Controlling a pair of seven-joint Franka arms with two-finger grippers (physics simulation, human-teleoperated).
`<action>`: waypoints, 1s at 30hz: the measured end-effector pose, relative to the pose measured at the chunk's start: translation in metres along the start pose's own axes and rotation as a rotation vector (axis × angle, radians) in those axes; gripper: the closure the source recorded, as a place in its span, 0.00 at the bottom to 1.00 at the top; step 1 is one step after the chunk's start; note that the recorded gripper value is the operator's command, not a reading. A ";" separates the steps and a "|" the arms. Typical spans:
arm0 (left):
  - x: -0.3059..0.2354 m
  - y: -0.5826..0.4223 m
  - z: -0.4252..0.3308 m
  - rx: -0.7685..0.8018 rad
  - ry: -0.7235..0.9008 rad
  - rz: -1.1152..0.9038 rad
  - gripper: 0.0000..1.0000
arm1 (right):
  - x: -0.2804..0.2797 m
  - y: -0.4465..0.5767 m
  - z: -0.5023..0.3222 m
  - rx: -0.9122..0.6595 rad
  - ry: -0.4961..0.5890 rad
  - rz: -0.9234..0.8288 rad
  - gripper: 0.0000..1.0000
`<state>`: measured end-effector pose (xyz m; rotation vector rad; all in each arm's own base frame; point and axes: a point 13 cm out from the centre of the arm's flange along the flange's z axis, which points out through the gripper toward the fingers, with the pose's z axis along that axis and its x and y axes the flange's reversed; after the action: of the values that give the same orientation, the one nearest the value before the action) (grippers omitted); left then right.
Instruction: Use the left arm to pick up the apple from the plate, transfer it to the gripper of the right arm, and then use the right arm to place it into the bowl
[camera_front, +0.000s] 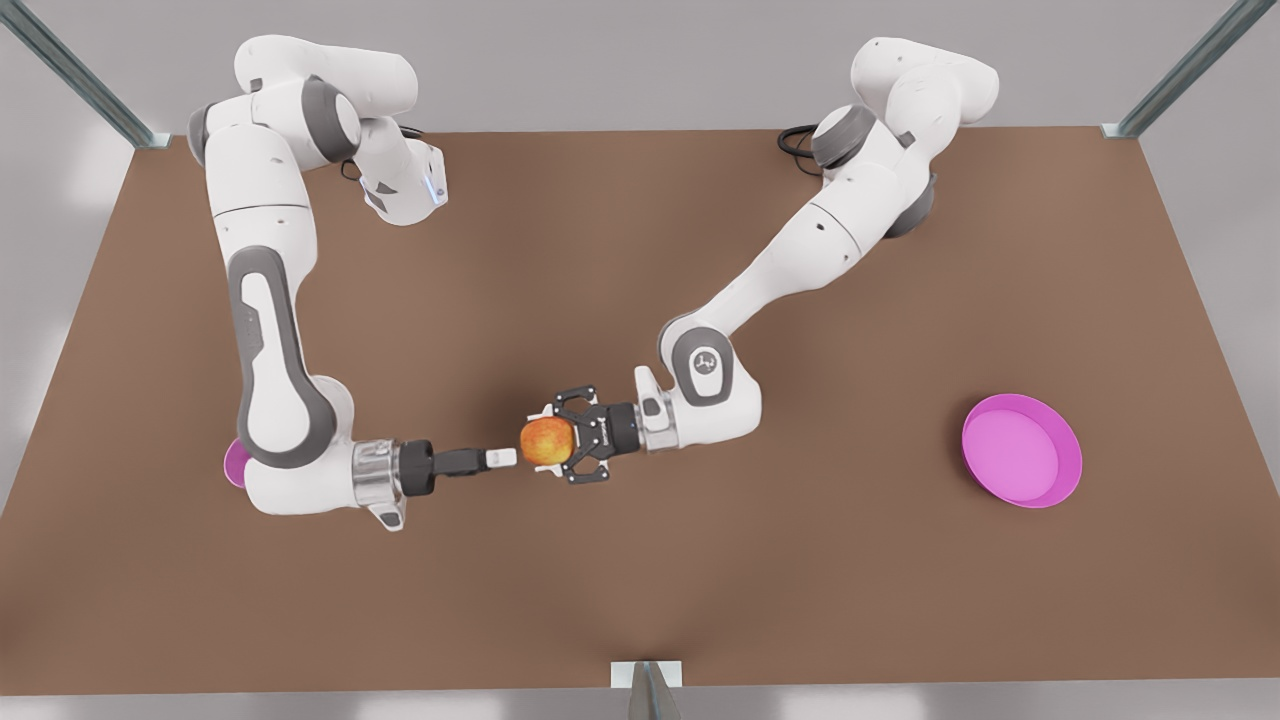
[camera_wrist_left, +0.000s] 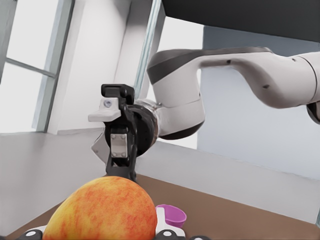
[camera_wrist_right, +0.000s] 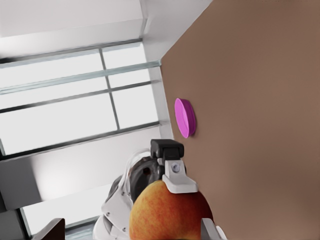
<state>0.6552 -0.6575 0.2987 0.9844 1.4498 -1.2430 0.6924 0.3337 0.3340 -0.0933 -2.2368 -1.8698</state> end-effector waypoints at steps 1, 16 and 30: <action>0.000 0.000 0.000 0.000 0.000 0.009 0.19 | -0.001 -0.003 0.001 0.006 -0.006 -0.002 0.00; 0.003 0.000 0.001 -0.003 0.004 0.095 0.19 | 0.033 -0.031 0.057 0.029 0.051 0.006 0.00; 0.004 0.001 0.000 -0.006 0.007 0.131 0.00 | 0.021 -0.035 0.051 0.067 0.005 -0.043 0.23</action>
<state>0.6555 -0.6575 0.2943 1.0630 1.3716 -1.1405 0.6590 0.3747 0.2967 -0.0298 -2.3138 -1.8116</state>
